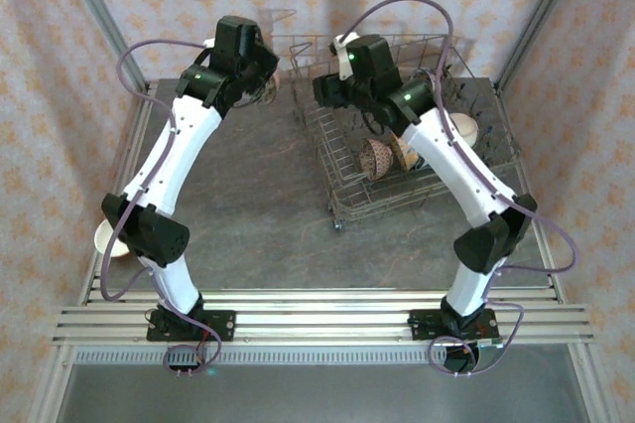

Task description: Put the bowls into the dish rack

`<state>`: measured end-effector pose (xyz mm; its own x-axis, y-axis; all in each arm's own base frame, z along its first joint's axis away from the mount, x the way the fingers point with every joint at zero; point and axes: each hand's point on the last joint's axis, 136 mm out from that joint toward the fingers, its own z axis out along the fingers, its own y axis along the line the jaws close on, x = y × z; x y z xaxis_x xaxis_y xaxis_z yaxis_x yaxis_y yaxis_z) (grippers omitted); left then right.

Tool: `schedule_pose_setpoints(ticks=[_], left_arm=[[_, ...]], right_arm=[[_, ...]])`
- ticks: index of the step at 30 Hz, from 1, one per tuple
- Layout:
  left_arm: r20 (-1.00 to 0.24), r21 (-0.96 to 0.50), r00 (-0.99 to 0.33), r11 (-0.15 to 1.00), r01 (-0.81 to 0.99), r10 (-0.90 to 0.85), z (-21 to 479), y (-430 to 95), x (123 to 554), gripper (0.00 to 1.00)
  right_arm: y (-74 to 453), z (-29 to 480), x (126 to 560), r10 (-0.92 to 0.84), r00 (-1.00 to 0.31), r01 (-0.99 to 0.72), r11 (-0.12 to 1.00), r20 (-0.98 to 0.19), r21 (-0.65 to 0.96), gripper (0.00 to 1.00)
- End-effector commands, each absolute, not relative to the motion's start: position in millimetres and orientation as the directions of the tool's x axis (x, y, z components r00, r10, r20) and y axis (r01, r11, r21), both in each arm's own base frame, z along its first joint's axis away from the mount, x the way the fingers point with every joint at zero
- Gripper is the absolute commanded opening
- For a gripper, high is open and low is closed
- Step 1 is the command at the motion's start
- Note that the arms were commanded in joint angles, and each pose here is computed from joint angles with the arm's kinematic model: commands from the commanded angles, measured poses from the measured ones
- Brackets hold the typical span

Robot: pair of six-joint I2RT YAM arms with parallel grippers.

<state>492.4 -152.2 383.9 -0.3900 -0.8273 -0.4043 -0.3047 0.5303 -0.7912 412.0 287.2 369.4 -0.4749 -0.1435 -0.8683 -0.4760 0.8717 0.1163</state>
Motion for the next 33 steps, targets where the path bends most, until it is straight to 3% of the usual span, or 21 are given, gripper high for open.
schedule_pose_setpoints(ticks=[1, 10, 17, 23, 26, 31, 33], left_arm=[[-0.338, -0.876, -0.289, 0.411, -0.252, -0.896, 414, -165, 508, 0.00], [-0.267, -0.919, -0.311, 0.338, -0.202, -0.912, 437, -199, 503, 0.00], [-0.242, -0.922, -0.328, 0.322, -0.214, -0.913, 437, -204, 499, 0.00], [-0.222, -0.927, -0.343, 0.306, -0.214, -0.913, 437, -209, 498, 0.00], [-0.219, -0.925, -0.363, 0.311, -0.218, -0.906, 434, -215, 497, 0.00], [-0.233, -0.917, -0.369, 0.329, -0.224, -0.900, 431, -214, 494, 0.00], [-0.237, -0.921, -0.391, 0.334, -0.201, -0.889, 432, -219, 493, 0.07]], right_arm=[[318, 403, 401, -0.033, -0.349, -0.563, 0.806, -0.937, 0.182, 0.63], [321, 394, 427, 0.072, -0.236, -0.412, 0.896, -0.969, 0.167, 0.61], [311, 379, 450, 0.065, -0.204, -0.264, 0.957, -0.977, 0.119, 0.50], [316, 369, 456, 0.052, -0.185, -0.244, 0.965, -0.981, 0.098, 0.43], [315, 371, 455, 0.076, -0.142, -0.230, 0.967, -0.987, 0.108, 0.36], [300, 382, 453, 0.106, -0.084, -0.137, 0.984, -0.991, 0.117, 0.16], [294, 382, 454, 0.105, -0.080, -0.101, 0.989, -0.991, 0.112, 0.11]])
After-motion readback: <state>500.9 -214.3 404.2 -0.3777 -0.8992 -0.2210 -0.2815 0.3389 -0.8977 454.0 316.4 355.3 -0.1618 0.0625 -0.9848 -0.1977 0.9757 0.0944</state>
